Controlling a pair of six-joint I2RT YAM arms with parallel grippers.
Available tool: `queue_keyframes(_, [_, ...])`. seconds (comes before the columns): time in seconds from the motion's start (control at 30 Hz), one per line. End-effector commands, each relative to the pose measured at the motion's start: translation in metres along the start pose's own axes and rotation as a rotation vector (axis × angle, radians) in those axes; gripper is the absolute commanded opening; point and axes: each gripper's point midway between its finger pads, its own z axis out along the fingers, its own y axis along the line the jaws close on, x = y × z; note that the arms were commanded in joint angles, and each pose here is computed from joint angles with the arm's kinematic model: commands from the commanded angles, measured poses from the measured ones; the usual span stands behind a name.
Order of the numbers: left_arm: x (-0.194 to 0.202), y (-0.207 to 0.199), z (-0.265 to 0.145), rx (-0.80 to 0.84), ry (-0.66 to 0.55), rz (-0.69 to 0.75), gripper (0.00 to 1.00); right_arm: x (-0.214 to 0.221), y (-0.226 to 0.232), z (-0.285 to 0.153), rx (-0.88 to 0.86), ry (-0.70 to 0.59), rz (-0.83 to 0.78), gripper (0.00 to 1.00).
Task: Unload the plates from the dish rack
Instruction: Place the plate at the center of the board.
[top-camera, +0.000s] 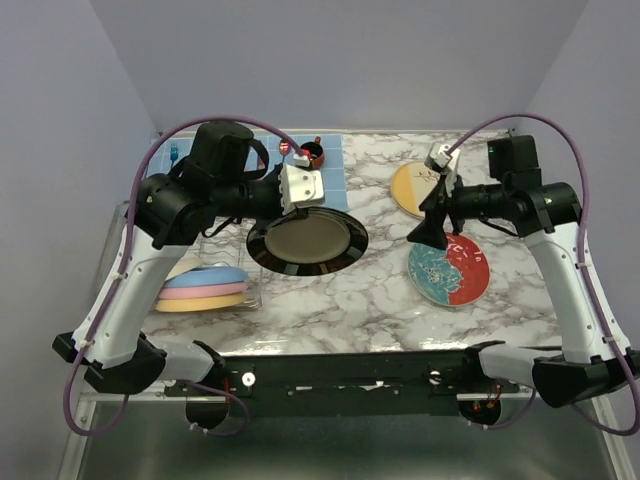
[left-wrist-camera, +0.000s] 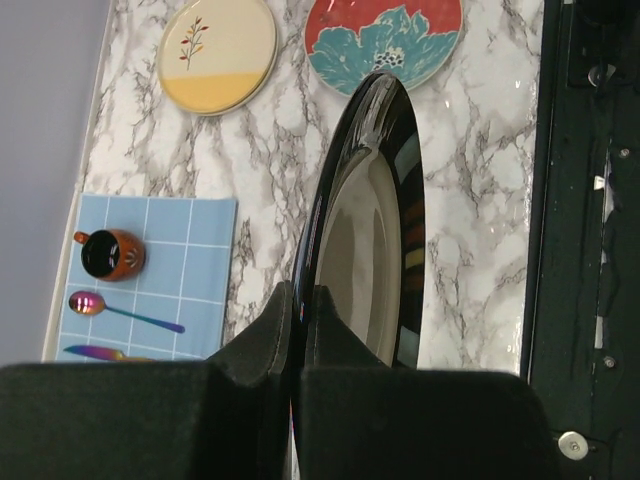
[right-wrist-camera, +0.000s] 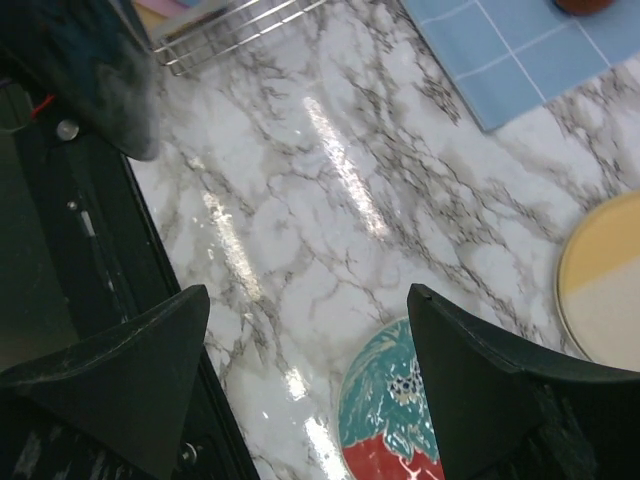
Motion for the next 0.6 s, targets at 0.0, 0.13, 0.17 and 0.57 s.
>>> queue_keyframes(0.0, [-0.041, 0.014, 0.001, -0.012, -0.131, 0.105, 0.00, -0.026, 0.033, 0.018, -0.085, -0.003, -0.079, 0.89])
queue_keyframes(0.13, [-0.032, 0.029, 0.015, -0.036, -0.088, 0.123, 0.00, -0.029, 0.046, 0.024, -0.107, -0.003, -0.109, 0.89])
queue_keyframes(0.17, [-0.032, 0.031, 0.020, -0.032, -0.087, 0.126, 0.00, -0.029, 0.047, 0.026, -0.111, 0.001, -0.115, 0.89])
queue_keyframes(0.57, [-0.037, 0.032, 0.034, -0.004, -0.091, 0.123, 0.00, -0.042, 0.050, 0.066, -0.181, 0.003, -0.141, 0.86])
